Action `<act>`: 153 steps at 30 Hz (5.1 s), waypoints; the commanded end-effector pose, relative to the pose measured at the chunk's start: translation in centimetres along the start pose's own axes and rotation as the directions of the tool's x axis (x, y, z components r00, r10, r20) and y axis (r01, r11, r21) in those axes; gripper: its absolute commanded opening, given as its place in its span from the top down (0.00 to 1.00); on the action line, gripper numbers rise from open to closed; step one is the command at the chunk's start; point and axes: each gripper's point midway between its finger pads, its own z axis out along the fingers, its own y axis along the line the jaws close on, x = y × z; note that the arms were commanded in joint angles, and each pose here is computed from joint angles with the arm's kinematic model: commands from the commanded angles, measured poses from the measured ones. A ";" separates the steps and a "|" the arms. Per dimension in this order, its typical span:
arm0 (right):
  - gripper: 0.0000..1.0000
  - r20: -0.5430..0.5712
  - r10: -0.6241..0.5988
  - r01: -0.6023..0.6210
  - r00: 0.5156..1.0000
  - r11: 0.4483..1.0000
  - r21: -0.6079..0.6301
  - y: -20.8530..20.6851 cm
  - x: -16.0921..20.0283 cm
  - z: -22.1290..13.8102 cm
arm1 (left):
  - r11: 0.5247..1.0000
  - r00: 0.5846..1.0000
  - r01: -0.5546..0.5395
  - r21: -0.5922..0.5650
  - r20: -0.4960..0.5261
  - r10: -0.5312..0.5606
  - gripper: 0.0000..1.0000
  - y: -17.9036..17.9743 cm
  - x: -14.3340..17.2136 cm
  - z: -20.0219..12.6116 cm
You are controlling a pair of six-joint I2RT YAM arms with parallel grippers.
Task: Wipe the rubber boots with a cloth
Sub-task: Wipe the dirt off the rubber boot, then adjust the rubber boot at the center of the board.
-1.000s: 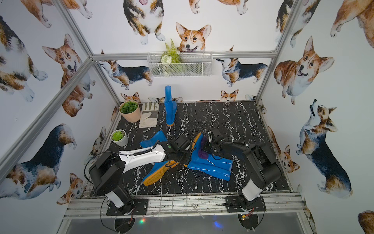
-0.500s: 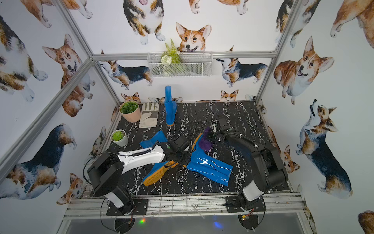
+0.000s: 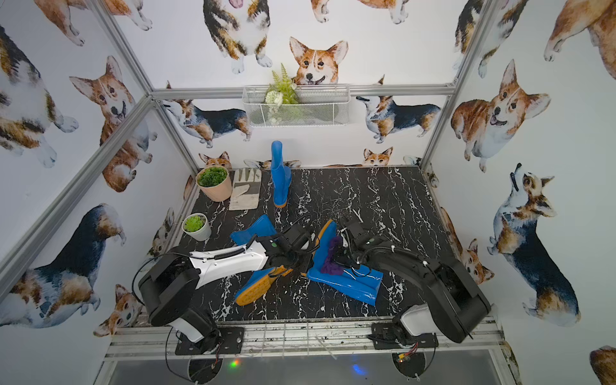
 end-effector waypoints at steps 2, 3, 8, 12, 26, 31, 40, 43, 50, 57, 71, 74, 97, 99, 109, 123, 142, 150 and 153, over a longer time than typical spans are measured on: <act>1.00 0.029 -0.088 0.089 0.996 0.995 -0.054 1.8 0.5 -1.8 | 0.996 0.999 0.007 0.086 0.048 -0.011 1.00 -1.5 -1.4 -0.2; 1.00 0.039 -0.114 0.117 0.993 0.988 -0.097 3.0 0.4 -1.6 | 0.995 0.999 0.007 0.095 0.048 -0.011 1.00 -1.7 -1.5 -0.1; 1.00 -0.004 -0.260 0.255 0.966 0.948 -0.189 7.0 0.6 0.4 | 0.992 0.999 0.007 0.124 0.044 -0.013 1.00 -2.1 -1.4 -0.1; 1.00 -0.051 -0.329 0.311 0.943 0.924 -0.225 8.7 0.3 2.4 | 0.993 0.999 -0.009 0.121 0.044 0.004 1.00 -2.2 -1.2 -0.3; 1.00 -0.034 0.085 -0.087 0.996 0.994 -0.072 -3.2 -8.4 0.8 | 0.991 0.991 -0.130 0.010 0.026 0.130 1.00 -1.3 0.0 -0.4; 1.00 0.023 -0.092 0.094 0.995 0.992 -0.087 0.1 -7.7 -3.1 | 0.989 0.988 -0.150 -0.005 0.037 0.150 1.00 -1.1 -0.3 -0.6; 1.00 -0.101 -0.305 0.280 0.947 0.938 -0.205 6.5 -3.4 1.3 | 0.988 0.988 -0.152 0.041 0.042 0.150 1.00 -2.3 -0.7 -0.2; 1.00 -0.102 -0.234 0.212 0.967 0.958 -0.194 5.8 -6.2 2.5 | 0.986 0.987 -0.158 0.052 0.043 0.156 1.00 -2.6 -0.5 -0.5; 1.00 -0.021 0.136 -0.138 0.990 0.979 -0.149 -1.2 -14.7 1.0 | 0.985 0.987 -0.160 0.066 0.034 0.158 1.00 -3.1 -0.2 -0.4; 1.00 0.107 0.166 -0.163 0.980 0.986 -0.036 -5.8 -15.0 -4.8 | 0.984 0.983 -0.180 0.001 0.047 0.180 0.94 -2.7 -1.6 -0.9; 1.00 0.483 0.242 -0.286 0.841 0.958 0.018 -10.5 -11.3 -11.5 | 0.751 0.744 -0.630 -0.197 0.121 0.657 0.45 -10.1 -1.8 -5.0; 1.00 0.462 0.260 -0.300 0.848 0.954 0.014 -10.7 -10.9 -10.9 | 0.643 0.637 -0.738 -0.205 0.101 0.764 0.45 -12.5 0.3 -4.2; 1.00 0.393 0.297 -0.317 0.870 0.948 -0.016 -11.1 -8.2 -9.3 | 0.229 0.227 -0.973 -0.002 -0.150 0.962 0.43 -20.7 9.0 7.4; 1.00 0.395 0.296 -0.316 0.870 0.949 -0.015 -11.1 -8.1 -9.4 | 0.249 0.244 -0.968 0.020 -0.148 0.958 0.49 -20.7 9.0 7.5; 1.00 0.427 0.268 -0.303 0.864 0.953 0.015 -11.4 -8.1 -10.4 | 0.317 0.314 -0.948 0.017 -0.100 0.944 1.00 -20.5 6.3 5.0; 1.00 0.520 0.284 -0.341 0.806 0.940 0.016 -11.4 -10.6 -14.6 | 0.554 0.544 -0.829 -0.078 0.118 0.831 1.00 -18.5 -5.0 -3.9; 1.00 0.832 0.060 -0.250 0.551 0.963 0.097 -6.4 -15.6 -31.6 | 0.916 0.636 -0.362 0.174 0.764 0.106 1.00 -21.9 -28.0 -19.3; 1.00 0.526 0.077 -0.157 0.847 0.981 0.110 -5.1 -11.7 -22.5 | 0.909 0.692 0.415 0.050 0.631 -0.350 1.00 0.1 -20.1 -6.7; 1.00 0.464 0.055 -0.177 0.884 0.958 0.224 -7.2 -9.8 -19.3 | 0.839 0.708 0.543 -0.011 0.543 -0.451 0.72 6.2 -15.4 -4.2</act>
